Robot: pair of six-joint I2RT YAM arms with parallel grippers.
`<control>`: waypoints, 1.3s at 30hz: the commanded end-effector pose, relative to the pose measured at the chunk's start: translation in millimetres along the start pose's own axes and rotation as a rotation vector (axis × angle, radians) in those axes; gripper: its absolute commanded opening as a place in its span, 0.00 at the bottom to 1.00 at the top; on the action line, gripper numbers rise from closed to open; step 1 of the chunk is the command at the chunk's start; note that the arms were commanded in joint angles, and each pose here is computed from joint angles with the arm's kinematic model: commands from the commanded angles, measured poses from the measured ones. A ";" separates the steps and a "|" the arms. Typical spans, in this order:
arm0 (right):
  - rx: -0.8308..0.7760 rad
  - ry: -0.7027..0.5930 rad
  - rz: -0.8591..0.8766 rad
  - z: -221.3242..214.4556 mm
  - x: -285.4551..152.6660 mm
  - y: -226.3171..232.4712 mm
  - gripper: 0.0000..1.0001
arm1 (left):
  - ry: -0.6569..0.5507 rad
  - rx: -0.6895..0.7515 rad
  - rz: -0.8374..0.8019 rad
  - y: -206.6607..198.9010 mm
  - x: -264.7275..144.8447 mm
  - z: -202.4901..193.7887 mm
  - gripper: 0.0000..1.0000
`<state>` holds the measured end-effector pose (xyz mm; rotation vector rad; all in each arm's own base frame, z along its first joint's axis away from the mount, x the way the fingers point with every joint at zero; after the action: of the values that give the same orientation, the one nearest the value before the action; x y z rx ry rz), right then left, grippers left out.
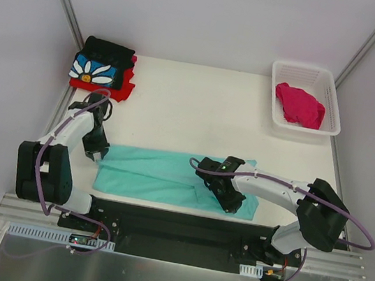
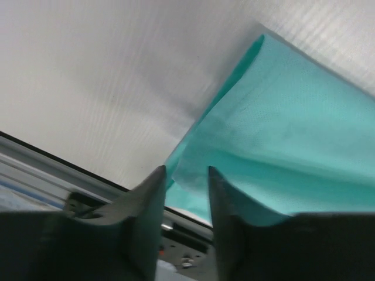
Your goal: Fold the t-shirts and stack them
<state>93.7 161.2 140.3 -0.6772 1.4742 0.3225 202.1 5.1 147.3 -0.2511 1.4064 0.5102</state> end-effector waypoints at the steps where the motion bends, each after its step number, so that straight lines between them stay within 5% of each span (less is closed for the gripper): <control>1: 0.008 0.002 -0.047 -6.5 -6.1 -6.6 0.01 | 0.003 0.012 0.039 8.1 -0.9 2.7 0.51; 2: 0.007 0.011 -0.054 -6.4 -5.8 -6.7 0.03 | -0.001 0.013 0.036 8.1 -2.5 3.3 0.53; 3: 0.010 0.018 -0.066 -7.5 -6.3 -7.8 0.19 | -0.003 0.012 0.031 7.7 -4.1 4.2 0.58; 4: 0.016 0.012 -0.082 -6.7 -6.6 -8.9 0.26 | -0.005 0.009 0.017 6.6 -7.6 5.5 0.72; 5: 0.020 0.005 -0.087 -6.1 -7.6 -9.5 0.33 | -0.014 0.008 0.004 5.8 -10.7 7.1 0.98; 6: 0.031 -0.008 -0.092 -4.6 -10.3 -9.5 0.54 | -0.020 0.003 -0.005 5.4 -14.0 8.0 0.99; 7: 0.041 -0.031 -0.101 -2.1 -13.2 -10.5 0.62 | -0.027 0.000 -0.030 3.1 -19.3 10.3 0.99; 11: 0.085 -0.141 -0.057 18.6 -35.6 -7.7 0.72 | -0.050 -0.009 -0.083 -3.2 -28.8 14.5 0.99; 20: 0.225 -0.283 0.217 52.2 -39.9 -13.2 0.73 | -0.002 0.049 -0.101 -28.0 -20.9 13.6 0.99; 30: 0.260 -0.244 0.386 75.8 -8.9 6.3 0.68 | 0.030 0.121 -0.099 -58.0 -10.3 7.0 0.99; 39: 0.230 -0.199 0.348 62.7 -1.9 12.5 0.66 | 0.018 0.138 -0.050 -51.9 -5.2 5.0 0.99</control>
<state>143.3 210.6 135.1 -0.2064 1.4037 0.4651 231.1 -40.1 143.8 -0.1971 1.4533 0.3426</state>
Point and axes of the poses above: each gripper's point midway between its finger pads, its own x axis out along the fingers, its own y axis along the line the jaws close on, z = x × y, the point moved 9 cm from there along -x, back along the fingers, and after that the axes turned 1 degree about x, right-handed, at the moved point
